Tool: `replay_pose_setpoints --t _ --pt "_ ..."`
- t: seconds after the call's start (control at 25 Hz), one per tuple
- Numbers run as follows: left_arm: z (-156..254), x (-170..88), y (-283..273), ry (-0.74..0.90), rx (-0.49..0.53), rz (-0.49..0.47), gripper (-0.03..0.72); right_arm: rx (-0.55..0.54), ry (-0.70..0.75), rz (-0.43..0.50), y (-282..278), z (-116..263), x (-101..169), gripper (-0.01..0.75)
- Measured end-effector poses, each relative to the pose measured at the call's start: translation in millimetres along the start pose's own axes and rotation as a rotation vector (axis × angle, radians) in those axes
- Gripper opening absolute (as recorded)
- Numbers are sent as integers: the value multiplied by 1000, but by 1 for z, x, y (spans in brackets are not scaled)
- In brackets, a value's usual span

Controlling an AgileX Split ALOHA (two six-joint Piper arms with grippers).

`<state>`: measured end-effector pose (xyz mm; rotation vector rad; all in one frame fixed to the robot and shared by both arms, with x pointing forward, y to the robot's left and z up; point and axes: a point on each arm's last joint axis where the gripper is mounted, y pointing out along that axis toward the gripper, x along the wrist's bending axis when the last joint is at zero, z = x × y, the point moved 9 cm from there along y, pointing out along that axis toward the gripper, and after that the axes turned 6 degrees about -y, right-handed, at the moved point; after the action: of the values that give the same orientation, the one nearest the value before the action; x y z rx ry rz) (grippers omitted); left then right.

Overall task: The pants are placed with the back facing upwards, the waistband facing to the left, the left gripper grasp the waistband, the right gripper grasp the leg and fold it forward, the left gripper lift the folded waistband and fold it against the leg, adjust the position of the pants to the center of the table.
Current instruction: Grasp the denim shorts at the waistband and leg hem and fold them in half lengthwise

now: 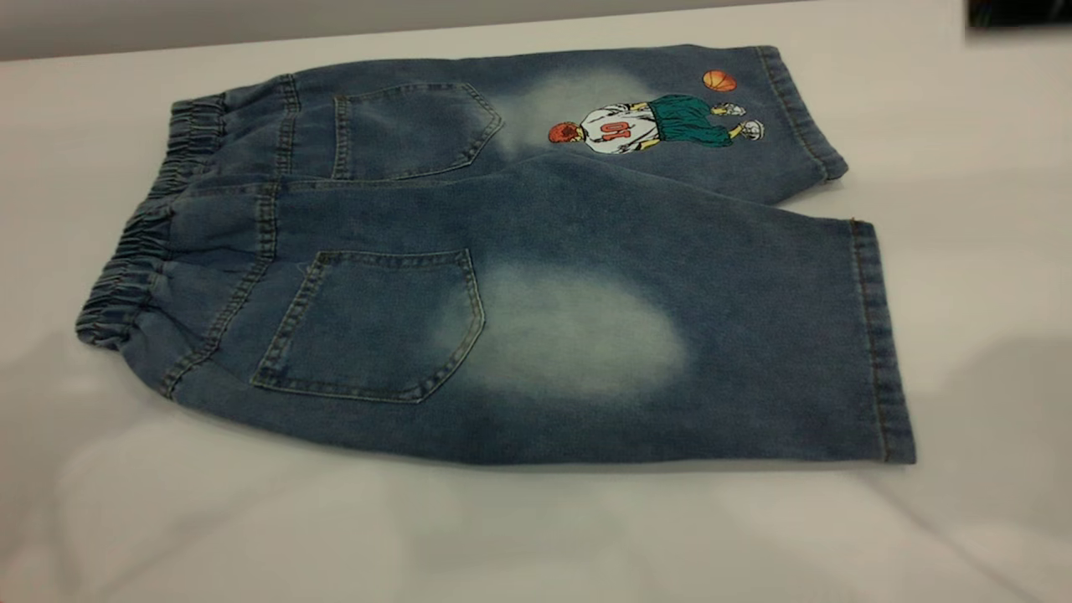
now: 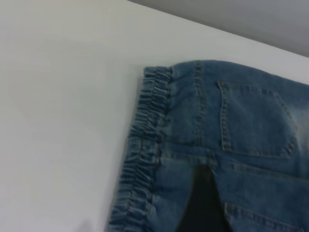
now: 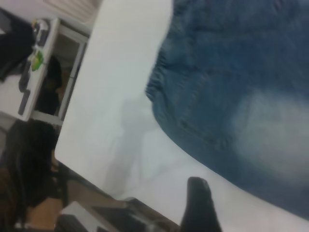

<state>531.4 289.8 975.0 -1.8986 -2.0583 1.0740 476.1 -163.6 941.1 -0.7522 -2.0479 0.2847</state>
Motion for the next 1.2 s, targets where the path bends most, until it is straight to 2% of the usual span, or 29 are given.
replay_pose_setpoints --t 0.24,0.48,0.68,0.96,1.2 --pt "-4 0 4 23 -21 0 470 110 142 -43 26 38 -29 431" --pt "-4 0 4 22 -20 0 470 206 242 83 41 66 -75 431" --pt "-3 0 4 22 -19 0 470 279 319 122 53 93 -101 431" --pt "-3 0 4 22 -15 -1 470 310 402 194 59 119 -137 431" --pt "-3 0 4 22 -15 -1 470 260 456 219 46 114 -154 431"
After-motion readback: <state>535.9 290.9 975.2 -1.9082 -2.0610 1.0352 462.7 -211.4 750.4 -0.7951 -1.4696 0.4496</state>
